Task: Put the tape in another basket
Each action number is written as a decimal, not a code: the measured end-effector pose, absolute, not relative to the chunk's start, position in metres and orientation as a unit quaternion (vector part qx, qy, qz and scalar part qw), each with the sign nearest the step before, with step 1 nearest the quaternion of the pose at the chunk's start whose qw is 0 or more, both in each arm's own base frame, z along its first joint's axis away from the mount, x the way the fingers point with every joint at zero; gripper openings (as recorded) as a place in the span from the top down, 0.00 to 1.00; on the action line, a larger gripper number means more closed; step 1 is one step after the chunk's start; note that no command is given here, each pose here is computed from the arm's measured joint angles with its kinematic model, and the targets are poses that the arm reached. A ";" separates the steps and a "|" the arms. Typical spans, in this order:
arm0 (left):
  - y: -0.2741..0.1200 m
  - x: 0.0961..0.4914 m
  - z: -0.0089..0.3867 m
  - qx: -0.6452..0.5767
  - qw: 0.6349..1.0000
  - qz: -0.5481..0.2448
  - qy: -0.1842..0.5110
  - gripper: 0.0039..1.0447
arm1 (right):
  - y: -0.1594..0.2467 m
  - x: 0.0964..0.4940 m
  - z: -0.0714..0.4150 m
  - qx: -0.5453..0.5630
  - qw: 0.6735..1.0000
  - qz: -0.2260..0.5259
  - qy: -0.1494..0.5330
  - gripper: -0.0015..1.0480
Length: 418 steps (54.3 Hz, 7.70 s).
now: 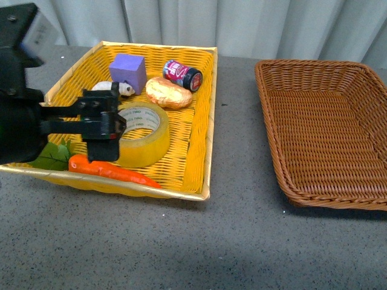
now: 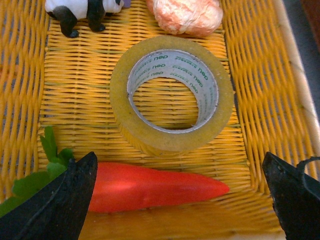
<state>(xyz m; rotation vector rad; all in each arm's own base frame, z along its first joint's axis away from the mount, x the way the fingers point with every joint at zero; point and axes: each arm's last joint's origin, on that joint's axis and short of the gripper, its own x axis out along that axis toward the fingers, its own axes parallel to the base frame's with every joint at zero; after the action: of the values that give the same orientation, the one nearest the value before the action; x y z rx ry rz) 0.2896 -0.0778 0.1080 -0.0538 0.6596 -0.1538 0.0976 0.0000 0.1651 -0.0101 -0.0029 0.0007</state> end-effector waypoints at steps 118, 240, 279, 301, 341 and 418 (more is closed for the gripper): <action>-0.239 0.353 0.174 -0.026 0.941 -0.172 0.290 0.85 | 0.000 0.098 0.165 -0.005 1.000 0.001 -0.001 0.09; -0.255 0.356 0.180 -0.019 0.943 -0.181 0.278 0.85 | 0.042 0.431 0.220 -0.163 0.824 0.329 0.432 0.09; -0.256 0.357 0.182 -0.023 0.944 -0.180 0.275 0.85 | 0.052 0.432 0.215 -0.193 0.794 0.358 0.452 0.83; -0.264 0.353 0.182 -0.043 0.972 -0.087 0.215 0.73 | 0.051 0.435 0.214 -0.203 0.797 0.349 0.449 0.85; -0.233 0.363 0.203 -0.181 0.973 0.021 0.142 0.06 | 0.000 0.470 0.181 -0.176 0.829 0.198 0.493 0.85; -0.058 0.257 0.182 -0.019 1.000 -0.003 0.001 0.74 | -0.025 0.301 0.194 -0.009 1.000 0.000 -0.004 0.65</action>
<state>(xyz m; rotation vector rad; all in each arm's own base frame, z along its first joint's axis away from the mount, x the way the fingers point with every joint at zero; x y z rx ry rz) 0.2568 -0.0576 0.1825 -0.0382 0.0022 -0.0064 0.3013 -0.0248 0.1943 -0.0184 -0.0074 -0.0004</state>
